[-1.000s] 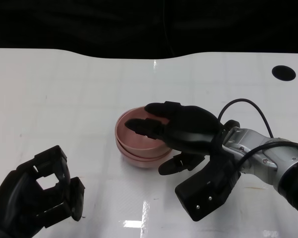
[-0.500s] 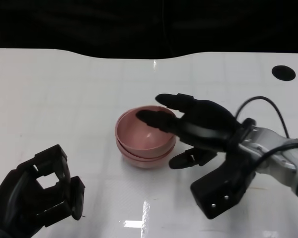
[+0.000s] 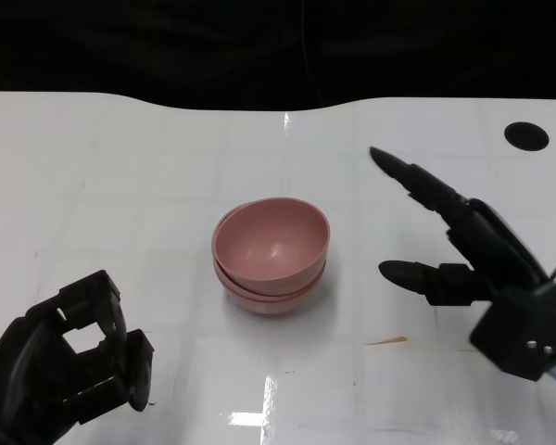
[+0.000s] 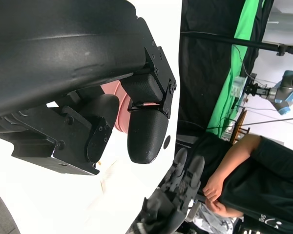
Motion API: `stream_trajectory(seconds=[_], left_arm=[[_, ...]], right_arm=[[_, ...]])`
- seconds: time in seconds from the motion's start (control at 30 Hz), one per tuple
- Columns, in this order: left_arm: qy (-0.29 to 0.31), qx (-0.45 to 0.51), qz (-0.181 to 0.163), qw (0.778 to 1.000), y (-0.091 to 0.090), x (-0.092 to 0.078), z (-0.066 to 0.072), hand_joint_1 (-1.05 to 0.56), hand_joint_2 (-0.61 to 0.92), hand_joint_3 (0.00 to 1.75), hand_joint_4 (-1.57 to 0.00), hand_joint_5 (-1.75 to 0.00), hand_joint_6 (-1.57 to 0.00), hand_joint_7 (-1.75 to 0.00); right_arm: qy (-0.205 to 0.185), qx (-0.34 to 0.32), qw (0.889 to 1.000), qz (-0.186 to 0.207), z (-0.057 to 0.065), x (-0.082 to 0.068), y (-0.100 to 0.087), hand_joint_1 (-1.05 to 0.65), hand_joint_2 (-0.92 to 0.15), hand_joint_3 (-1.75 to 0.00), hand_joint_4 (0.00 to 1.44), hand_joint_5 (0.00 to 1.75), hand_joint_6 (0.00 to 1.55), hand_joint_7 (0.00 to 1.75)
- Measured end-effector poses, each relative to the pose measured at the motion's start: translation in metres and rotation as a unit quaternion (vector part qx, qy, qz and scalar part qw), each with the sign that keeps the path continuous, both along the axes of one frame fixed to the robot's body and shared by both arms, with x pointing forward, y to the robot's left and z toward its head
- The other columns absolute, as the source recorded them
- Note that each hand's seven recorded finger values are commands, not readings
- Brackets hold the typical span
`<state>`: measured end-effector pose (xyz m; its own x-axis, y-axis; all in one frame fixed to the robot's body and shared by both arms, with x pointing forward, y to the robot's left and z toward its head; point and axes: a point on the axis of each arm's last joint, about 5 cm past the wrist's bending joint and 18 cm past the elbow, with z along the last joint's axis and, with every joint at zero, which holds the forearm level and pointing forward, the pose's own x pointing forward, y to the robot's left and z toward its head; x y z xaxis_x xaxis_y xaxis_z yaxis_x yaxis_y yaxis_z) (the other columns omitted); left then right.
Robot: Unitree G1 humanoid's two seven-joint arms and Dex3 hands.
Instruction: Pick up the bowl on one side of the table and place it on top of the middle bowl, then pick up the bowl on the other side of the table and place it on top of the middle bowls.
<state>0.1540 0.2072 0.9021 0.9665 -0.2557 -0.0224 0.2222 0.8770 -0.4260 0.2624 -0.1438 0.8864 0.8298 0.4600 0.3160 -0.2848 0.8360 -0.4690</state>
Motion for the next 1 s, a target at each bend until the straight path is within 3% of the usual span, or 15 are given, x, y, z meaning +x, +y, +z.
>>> stream_trajectory(seconds=[0.07, 0.1, 0.13, 0.17, 0.2, 0.27, 0.3, 0.33, 0.37, 0.43, 0.47, 0.67, 0.83, 0.93, 1.0], left_arm=[[0.001, 0.001, 0.000, 1.000, 0.000, 0.000, 0.000, 0.34, 0.92, 1.44, -1.10, -1.75, -0.84, -1.75], [0.002, 0.001, 0.000, 1.000, 0.001, 0.000, -0.001, 0.34, 0.92, 1.44, -1.10, -1.75, -0.84, -1.75], [0.003, 0.001, 0.001, 1.000, 0.001, 0.000, -0.001, 0.34, 0.92, 1.44, -1.10, -1.75, -0.84, -1.75], [0.003, 0.001, 0.001, 1.000, 0.001, 0.000, -0.001, 0.34, 0.92, 1.44, -1.10, -1.75, -0.84, -1.75], [0.003, 0.001, 0.001, 1.000, 0.001, 0.000, -0.001, 0.35, 0.92, 1.44, -1.10, -1.75, -0.84, -1.75], [0.003, 0.001, 0.001, 1.000, 0.001, 0.000, -0.001, 0.34, 0.92, 1.44, -1.10, -1.75, -0.83, -1.75], [0.002, 0.002, 0.001, 1.000, 0.001, 0.000, -0.001, 0.34, 0.92, 1.44, -1.10, -1.75, -0.83, -1.75], [0.002, 0.002, 0.002, 1.000, 0.001, 0.000, 0.000, 0.34, 0.92, 1.44, -1.10, -1.75, -0.83, -1.75], [0.002, 0.002, 0.002, 1.000, 0.002, 0.000, 0.000, 0.34, 0.92, 1.44, -1.10, -1.75, -0.83, -1.75], [0.002, 0.003, 0.003, 1.000, 0.002, 0.000, 0.000, 0.34, 0.92, 1.44, -1.10, -1.75, -0.83, -1.75], [0.002, 0.003, 0.002, 1.000, 0.002, 0.001, 0.000, 0.34, 0.92, 1.44, -1.10, -1.75, -0.83, -1.75], [0.008, 0.003, 0.002, 1.000, 0.003, 0.001, 0.000, 0.35, 0.92, 1.43, -1.09, -1.75, -0.82, -1.75], [0.008, 0.004, 0.002, 1.000, 0.004, 0.001, 0.000, 0.34, 0.92, 1.44, -1.09, -1.75, -0.81, -1.75], [0.008, 0.004, 0.003, 1.000, 0.004, 0.001, 0.000, 0.34, 0.92, 1.44, -1.09, -1.75, -0.81, -1.75], [0.008, 0.004, 0.003, 1.000, 0.004, 0.001, 0.000, 0.33, 0.92, 1.43, -1.09, -1.75, -0.81, -1.75]], right_arm=[[0.041, 0.066, 0.997, -0.014, -0.008, -0.006, -0.001, -0.65, -0.92, -0.11, 0.66, 0.20, 0.34, 0.03], [0.064, 0.096, 0.993, -0.021, -0.011, -0.008, -0.001, -0.51, -0.92, -0.12, 0.83, 0.26, 0.51, 0.08], [0.091, 0.131, 0.987, -0.030, -0.014, -0.009, -0.003, -0.31, -0.92, -0.21, 1.05, 0.37, 0.83, 0.12], [0.117, 0.163, 0.979, -0.036, -0.017, -0.010, -0.004, -0.23, -0.92, -0.27, 1.15, 0.43, 0.98, 0.12], [0.144, 0.198, 0.969, -0.039, -0.018, -0.011, -0.006, -0.16, -0.90, -0.36, 1.20, 0.63, 1.15, 0.09], [0.181, 0.241, 0.953, -0.036, -0.020, -0.012, -0.009, -0.14, -0.79, -0.61, 1.09, 1.21, 1.33, 0.12], [0.199, 0.260, 0.944, -0.033, -0.020, -0.014, -0.010, -0.14, -0.72, -0.74, 1.03, 1.41, 1.32, 0.23], [0.217, 0.280, 0.935, -0.026, -0.019, -0.015, -0.011, -0.14, -0.63, -0.89, 0.92, 1.61, 1.10, 0.73], [0.235, 0.297, 0.925, -0.016, -0.019, -0.018, -0.013, -0.15, -0.60, -0.94, 0.89, 1.68, 0.96, 1.01], [0.266, 0.322, 0.908, 0.013, -0.019, -0.023, -0.015, -0.16, -0.60, -0.99, 0.86, 1.73, 0.79, 1.39], [0.278, 0.333, 0.901, 0.029, -0.018, -0.025, -0.016, -0.16, -0.60, -0.99, 0.85, 1.74, 0.75, 1.46], [0.321, 0.373, 0.868, 0.070, -0.018, -0.038, -0.023, -0.16, -0.58, -1.00, 0.84, 1.75, 0.71, 1.57], [0.341, 0.392, 0.851, 0.072, -0.022, -0.050, -0.026, -0.16, -0.60, -0.98, 0.83, 1.75, 0.64, 1.64], [0.348, 0.404, 0.843, 0.072, -0.025, -0.054, -0.027, -0.14, -0.62, -0.98, 0.84, 1.75, 0.68, 1.60], [0.349, 0.407, 0.840, 0.079, -0.026, -0.054, -0.026, -0.10, -0.65, -0.91, 0.84, 1.75, 0.79, 1.45]])
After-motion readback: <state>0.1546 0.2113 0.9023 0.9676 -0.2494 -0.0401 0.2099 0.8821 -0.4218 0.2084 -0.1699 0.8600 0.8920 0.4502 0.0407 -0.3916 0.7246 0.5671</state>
